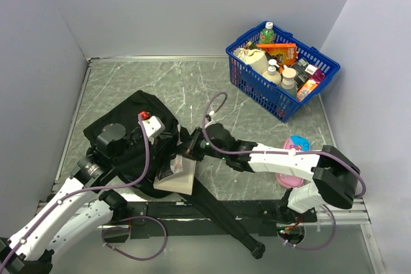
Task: Pack the student bag
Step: Place the book in the student bag.
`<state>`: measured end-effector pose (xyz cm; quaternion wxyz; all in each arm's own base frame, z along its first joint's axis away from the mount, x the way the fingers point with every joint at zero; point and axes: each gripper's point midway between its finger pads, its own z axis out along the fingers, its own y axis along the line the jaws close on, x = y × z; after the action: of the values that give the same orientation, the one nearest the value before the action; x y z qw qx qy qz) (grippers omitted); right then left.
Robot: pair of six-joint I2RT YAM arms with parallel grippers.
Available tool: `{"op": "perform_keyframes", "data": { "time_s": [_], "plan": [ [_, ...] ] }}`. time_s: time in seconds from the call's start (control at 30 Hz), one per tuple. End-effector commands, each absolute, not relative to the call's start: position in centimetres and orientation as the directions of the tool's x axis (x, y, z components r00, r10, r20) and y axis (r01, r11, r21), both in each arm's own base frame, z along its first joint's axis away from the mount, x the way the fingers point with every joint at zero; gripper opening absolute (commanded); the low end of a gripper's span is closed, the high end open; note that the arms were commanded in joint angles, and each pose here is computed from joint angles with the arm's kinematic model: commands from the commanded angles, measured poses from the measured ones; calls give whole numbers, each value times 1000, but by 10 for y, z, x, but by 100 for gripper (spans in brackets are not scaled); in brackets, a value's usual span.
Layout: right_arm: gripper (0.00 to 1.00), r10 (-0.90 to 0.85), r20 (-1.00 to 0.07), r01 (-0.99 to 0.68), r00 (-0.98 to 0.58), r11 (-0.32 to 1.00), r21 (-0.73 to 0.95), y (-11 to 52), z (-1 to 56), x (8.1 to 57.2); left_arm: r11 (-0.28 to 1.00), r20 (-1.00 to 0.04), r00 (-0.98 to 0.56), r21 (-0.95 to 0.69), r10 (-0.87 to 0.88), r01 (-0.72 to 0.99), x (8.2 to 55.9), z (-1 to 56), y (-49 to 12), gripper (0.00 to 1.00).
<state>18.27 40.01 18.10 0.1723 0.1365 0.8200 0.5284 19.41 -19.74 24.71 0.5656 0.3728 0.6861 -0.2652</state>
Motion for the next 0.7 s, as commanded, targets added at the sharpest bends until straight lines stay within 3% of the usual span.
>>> {"op": "perform_keyframes", "data": {
  "time_s": [0.0, 0.03, 0.13, 0.2, 0.27, 0.43, 0.67],
  "plan": [
    [0, 470, -167, 121, -867, 523, 843, 412, 175, 193, 536, -994, 10, 66, 106, 842, 183, 290, -205, 1],
    [0, 432, -168, 167, -886, 636, 754, 398, 148, 184, 536, -994, 11, 67, 107, 842, 183, 290, -205, 1],
    [0, 356, -181, 169, -917, 757, 631, 384, 129, 167, 533, -994, 10, 66, 108, 844, 181, 291, -205, 1],
    [25, 316, -158, 163, -936, 783, 600, 374, 116, 155, 527, -994, 9, 64, 106, 848, 180, 290, -205, 1],
    [34, 274, -117, 164, -955, 810, 563, 360, 99, 140, 522, -995, 6, 59, 103, 851, 179, 289, -207, 1],
    [38, 221, -69, 171, -973, 885, 432, 319, 60, 119, 514, -995, 3, 52, 96, 856, 178, 289, -208, 1],
    [42, 89, -104, 29, -991, 879, 475, 322, 63, 117, 514, -994, 1, 57, 108, 856, 180, 288, -208, 1]
  ]
}}
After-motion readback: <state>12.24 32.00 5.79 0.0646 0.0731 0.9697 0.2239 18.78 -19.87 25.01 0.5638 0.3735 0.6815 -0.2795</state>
